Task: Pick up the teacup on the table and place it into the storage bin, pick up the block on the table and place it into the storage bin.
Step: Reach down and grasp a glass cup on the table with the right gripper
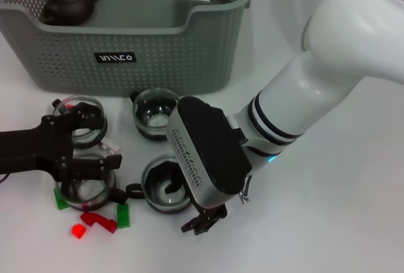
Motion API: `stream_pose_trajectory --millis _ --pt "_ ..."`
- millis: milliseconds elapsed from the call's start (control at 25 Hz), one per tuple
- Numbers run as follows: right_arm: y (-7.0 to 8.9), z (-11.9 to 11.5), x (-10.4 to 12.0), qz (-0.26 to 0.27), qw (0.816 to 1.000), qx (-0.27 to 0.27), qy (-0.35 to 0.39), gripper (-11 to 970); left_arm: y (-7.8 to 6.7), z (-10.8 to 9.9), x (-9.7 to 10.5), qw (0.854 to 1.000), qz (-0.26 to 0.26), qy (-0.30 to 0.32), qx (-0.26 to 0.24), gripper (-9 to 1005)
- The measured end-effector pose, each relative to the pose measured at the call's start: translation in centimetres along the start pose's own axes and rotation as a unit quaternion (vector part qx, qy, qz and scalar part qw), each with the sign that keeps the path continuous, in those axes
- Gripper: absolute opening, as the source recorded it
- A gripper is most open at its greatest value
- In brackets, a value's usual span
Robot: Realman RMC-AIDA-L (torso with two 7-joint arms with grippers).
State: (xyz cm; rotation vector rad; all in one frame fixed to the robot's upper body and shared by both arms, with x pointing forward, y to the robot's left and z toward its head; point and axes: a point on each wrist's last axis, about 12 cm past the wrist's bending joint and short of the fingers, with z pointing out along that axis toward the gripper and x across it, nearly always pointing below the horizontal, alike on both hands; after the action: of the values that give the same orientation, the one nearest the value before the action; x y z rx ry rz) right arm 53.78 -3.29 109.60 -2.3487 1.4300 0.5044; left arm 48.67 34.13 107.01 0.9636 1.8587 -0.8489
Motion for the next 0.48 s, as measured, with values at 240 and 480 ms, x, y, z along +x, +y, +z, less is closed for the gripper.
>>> stream_pose_trajectory --millis 240,480 --pt "-0.23 -0.15 -0.25 0.019 1.000 0.000 0.004 667 -0.01 0.01 0.01 1.000 0.000 0.000 0.000 933" --pt "-0.52 -0.30 -0.41 0.028 1.000 0.001 0.008 379 0.00 0.01 0.01 1.000 0.000 0.000 0.000 932"
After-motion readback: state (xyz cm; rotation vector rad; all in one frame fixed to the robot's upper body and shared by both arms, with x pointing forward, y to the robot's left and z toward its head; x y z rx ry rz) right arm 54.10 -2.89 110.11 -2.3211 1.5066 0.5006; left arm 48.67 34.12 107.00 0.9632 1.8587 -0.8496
